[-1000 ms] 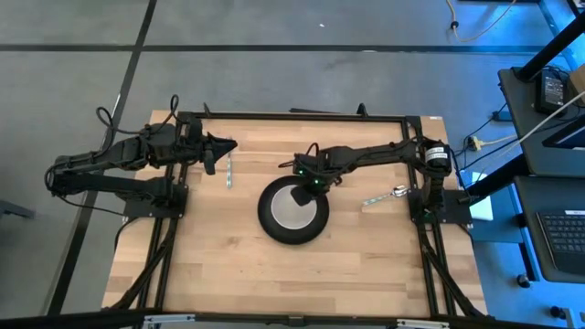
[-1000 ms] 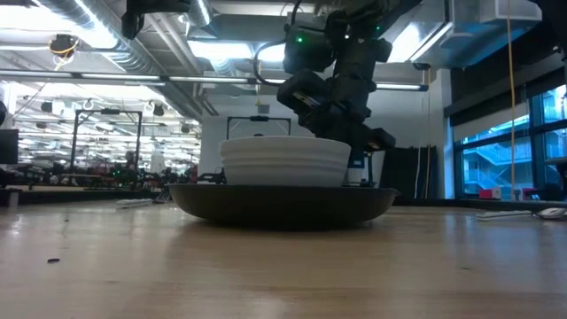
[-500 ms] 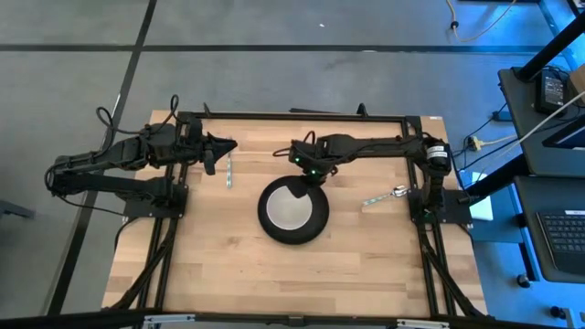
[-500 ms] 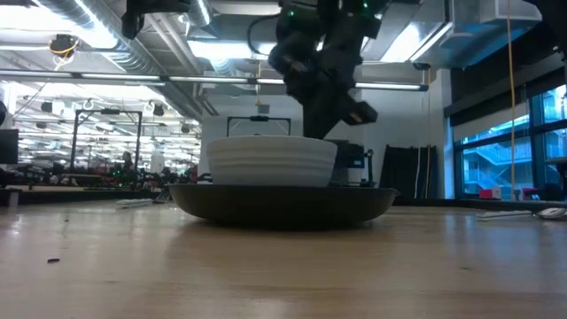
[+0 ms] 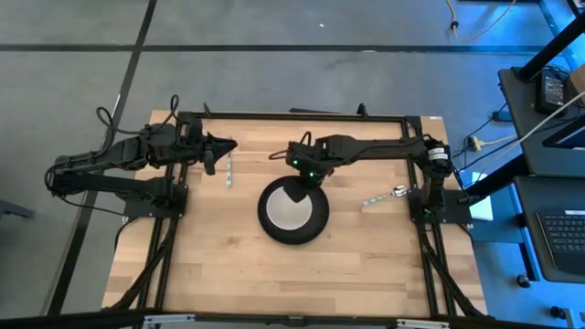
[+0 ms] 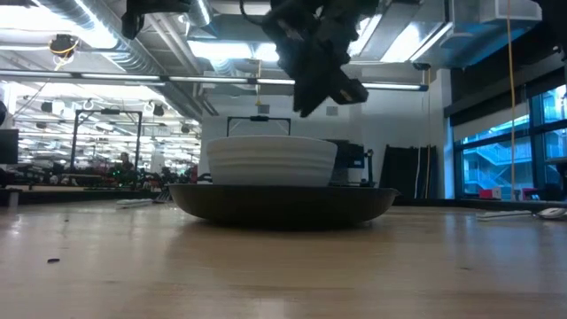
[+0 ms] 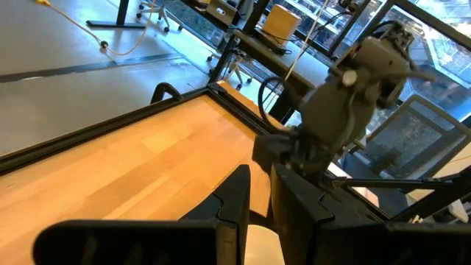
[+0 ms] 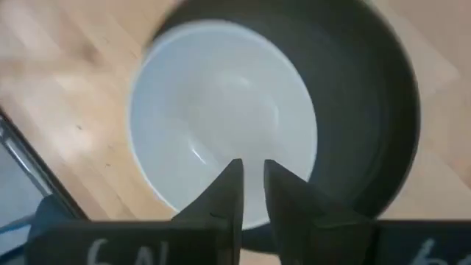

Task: Pick and place plate/cup/fork/spoon on tray
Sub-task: Stack the white bowl on the black plate

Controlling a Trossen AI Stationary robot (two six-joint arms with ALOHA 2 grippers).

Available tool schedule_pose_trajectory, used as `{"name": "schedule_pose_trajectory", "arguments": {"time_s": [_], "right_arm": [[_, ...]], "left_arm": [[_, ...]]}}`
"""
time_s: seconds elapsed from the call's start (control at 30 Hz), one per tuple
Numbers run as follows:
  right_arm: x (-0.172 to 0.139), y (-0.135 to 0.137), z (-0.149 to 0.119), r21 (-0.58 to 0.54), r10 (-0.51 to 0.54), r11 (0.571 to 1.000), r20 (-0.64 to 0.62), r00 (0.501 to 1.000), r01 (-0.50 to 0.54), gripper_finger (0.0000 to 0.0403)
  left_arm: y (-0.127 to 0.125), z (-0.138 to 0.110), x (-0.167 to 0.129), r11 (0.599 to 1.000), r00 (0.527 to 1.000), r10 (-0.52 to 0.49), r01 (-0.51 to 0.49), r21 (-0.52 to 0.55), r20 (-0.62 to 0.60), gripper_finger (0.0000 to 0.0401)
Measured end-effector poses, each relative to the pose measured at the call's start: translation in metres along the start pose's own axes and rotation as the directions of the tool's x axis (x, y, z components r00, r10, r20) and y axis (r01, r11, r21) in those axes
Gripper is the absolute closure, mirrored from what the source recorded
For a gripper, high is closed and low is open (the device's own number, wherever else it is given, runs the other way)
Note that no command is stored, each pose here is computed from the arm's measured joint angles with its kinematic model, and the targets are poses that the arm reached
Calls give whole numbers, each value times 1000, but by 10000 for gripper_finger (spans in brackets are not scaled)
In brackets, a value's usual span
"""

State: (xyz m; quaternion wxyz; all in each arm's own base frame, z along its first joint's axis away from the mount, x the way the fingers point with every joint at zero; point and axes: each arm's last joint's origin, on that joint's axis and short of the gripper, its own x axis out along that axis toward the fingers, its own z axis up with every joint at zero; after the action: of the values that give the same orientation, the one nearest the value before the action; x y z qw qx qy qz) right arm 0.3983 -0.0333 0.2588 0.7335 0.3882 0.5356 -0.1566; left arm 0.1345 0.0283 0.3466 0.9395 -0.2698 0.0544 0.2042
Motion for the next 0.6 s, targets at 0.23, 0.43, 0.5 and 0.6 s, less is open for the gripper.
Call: {"name": "schedule_pose_trajectory", "arguments": {"time_s": [0.23, 0.43, 0.5, 0.6], "right_arm": [[25, -11, -12, 26, -21, 999, -50, 999, 22, 396], [40, -10, -11, 31, 89, 996, -11, 996, -89, 399], [43, -12, -12, 46, 90, 995, -11, 996, -89, 399], [51, -20, -17, 60, 51, 997, -33, 998, -49, 400]], "left_arm": [[0, 0, 0, 1000, 1000, 0, 0, 0, 0, 351], [0, 0, 0, 1000, 1000, 0, 0, -1, 0, 351], [0, 0, 0, 1000, 1000, 1, -1, -1, -1, 351], [0, 0, 0, 1000, 1000, 1, -1, -1, -1, 351]]}}
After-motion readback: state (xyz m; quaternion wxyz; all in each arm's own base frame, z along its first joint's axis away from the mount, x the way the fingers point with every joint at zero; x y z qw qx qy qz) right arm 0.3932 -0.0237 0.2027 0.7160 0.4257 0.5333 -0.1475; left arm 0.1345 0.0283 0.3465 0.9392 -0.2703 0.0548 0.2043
